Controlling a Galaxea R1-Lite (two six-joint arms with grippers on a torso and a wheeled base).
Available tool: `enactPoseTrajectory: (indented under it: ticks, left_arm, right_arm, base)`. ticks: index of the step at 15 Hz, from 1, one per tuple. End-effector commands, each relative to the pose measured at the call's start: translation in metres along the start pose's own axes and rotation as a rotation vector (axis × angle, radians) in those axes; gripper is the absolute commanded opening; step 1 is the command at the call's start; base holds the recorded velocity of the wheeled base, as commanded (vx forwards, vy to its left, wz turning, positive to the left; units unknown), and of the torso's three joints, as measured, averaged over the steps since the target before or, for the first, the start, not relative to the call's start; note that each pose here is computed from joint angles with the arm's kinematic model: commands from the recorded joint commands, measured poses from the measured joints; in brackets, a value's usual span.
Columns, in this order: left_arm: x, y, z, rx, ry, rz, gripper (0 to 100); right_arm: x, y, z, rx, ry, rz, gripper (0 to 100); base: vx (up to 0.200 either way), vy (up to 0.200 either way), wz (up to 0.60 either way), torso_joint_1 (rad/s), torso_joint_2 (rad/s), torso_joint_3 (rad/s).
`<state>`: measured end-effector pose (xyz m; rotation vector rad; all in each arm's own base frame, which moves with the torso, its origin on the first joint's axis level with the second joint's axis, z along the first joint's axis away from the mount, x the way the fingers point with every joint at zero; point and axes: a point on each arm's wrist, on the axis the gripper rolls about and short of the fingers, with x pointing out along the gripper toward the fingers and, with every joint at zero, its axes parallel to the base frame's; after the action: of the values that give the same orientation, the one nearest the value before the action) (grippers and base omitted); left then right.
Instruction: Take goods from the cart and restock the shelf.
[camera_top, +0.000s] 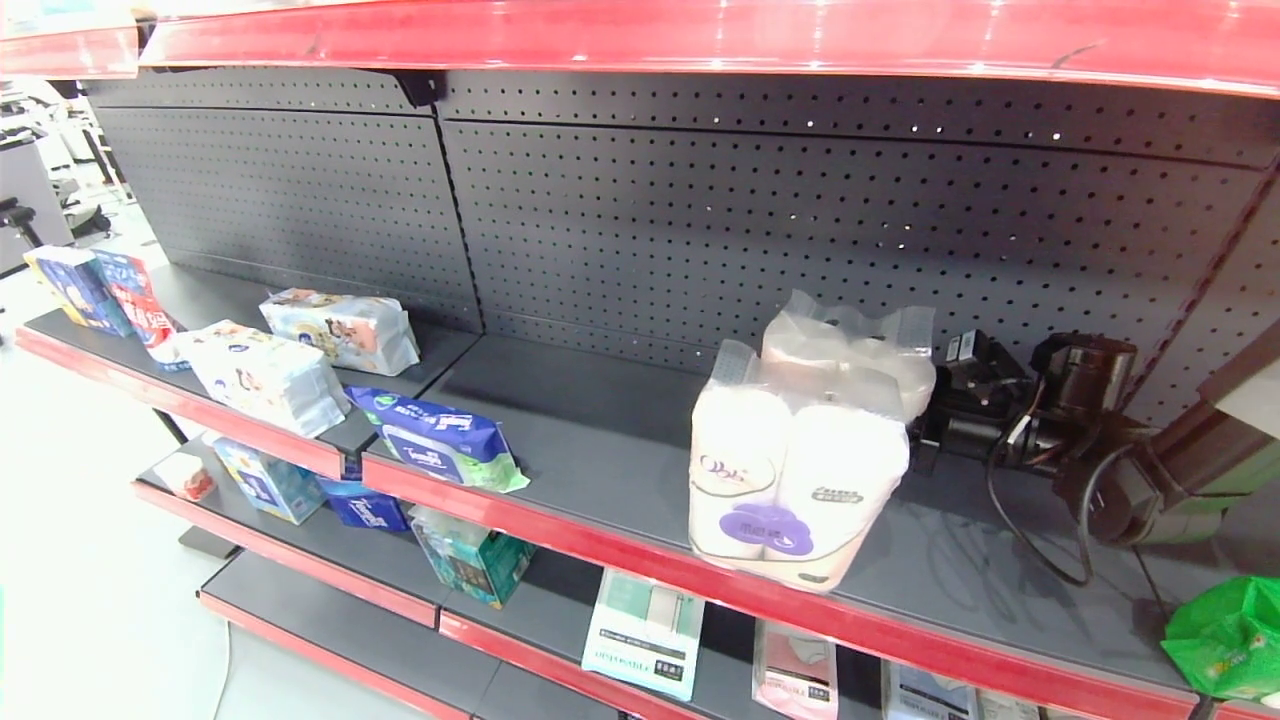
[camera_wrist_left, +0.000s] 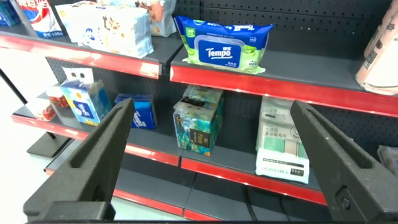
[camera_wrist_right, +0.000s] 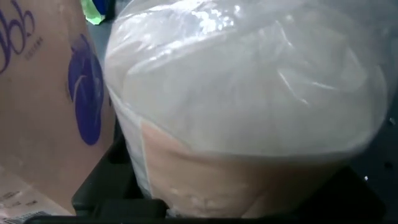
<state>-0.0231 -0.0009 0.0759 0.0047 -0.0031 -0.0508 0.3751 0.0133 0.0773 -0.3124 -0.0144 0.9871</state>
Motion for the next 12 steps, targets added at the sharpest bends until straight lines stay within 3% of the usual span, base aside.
enactPoseTrajectory:
  ticks: [1, 12]
  left_arm:
    - [0.0001, 0.0000, 0.0000, 0.000, 0.001, 0.000, 100]
    - [0.0001, 0.0000, 0.0000, 0.000, 0.001, 0.000, 100]
  right_arm:
    - [0.0077, 0.0000, 0.0053, -0.002, -0.017, 0.016, 0]
    - [0.0089, -0.0033, 0.0088, 0.050, -0.031, 0.021, 0]
  base:
    - [0.000, 0.000, 0.00, 0.000, 0.00, 0.000]
    - [0.000, 0.000, 0.00, 0.000, 0.00, 0.000]
